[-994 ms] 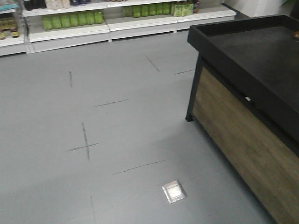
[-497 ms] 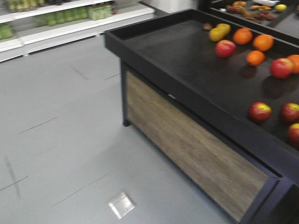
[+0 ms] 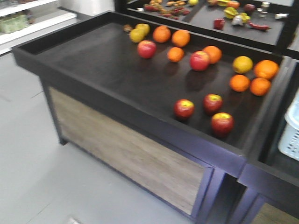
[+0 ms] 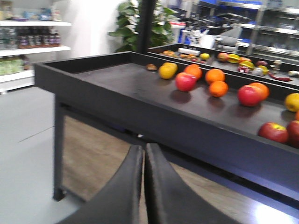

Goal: Pick three apples into basket with both arms
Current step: 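Turn the base toward the fruit table holding the light-blue basket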

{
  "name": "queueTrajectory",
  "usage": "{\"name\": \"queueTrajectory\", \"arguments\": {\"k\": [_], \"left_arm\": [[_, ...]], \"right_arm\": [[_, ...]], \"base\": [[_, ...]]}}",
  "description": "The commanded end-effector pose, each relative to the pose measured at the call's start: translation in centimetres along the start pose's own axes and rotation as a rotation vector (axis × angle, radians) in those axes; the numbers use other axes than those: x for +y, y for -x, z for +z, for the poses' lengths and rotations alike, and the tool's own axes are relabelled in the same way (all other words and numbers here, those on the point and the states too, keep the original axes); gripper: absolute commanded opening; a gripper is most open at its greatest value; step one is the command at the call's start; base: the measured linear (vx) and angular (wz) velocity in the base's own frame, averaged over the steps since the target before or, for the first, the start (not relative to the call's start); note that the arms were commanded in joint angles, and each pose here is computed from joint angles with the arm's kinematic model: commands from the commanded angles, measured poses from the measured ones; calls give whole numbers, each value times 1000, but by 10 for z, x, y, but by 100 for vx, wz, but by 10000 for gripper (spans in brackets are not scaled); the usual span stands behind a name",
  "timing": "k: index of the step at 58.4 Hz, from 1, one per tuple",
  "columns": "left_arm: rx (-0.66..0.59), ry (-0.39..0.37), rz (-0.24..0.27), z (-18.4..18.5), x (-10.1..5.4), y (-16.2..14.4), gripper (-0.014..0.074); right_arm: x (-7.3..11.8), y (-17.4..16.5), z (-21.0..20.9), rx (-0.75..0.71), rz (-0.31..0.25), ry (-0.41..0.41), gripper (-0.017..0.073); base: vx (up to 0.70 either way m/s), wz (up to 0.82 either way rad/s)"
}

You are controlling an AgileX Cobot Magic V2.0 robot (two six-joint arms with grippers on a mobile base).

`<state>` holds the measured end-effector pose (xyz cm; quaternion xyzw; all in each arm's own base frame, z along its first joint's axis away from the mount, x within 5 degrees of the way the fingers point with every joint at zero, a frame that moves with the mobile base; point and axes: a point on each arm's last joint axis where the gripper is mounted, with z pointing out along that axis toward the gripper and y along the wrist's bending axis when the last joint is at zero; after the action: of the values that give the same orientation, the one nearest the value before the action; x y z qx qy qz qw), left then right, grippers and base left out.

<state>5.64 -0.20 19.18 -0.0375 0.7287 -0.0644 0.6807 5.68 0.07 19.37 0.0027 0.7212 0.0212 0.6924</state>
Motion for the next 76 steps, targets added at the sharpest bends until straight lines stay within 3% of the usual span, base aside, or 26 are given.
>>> {"name": "queueTrajectory", "arguments": {"k": [1,76], "left_arm": [[-105,-22,-10,-3,-3,15,-6],[-105,-22,-10,-3,-3,15,-6]], "right_arm": [[1,3,-1,-70,-15,13,-6],[1,3,-1,-70,-15,13,-6]], "base": [[10,-58],[6,-46]]}}
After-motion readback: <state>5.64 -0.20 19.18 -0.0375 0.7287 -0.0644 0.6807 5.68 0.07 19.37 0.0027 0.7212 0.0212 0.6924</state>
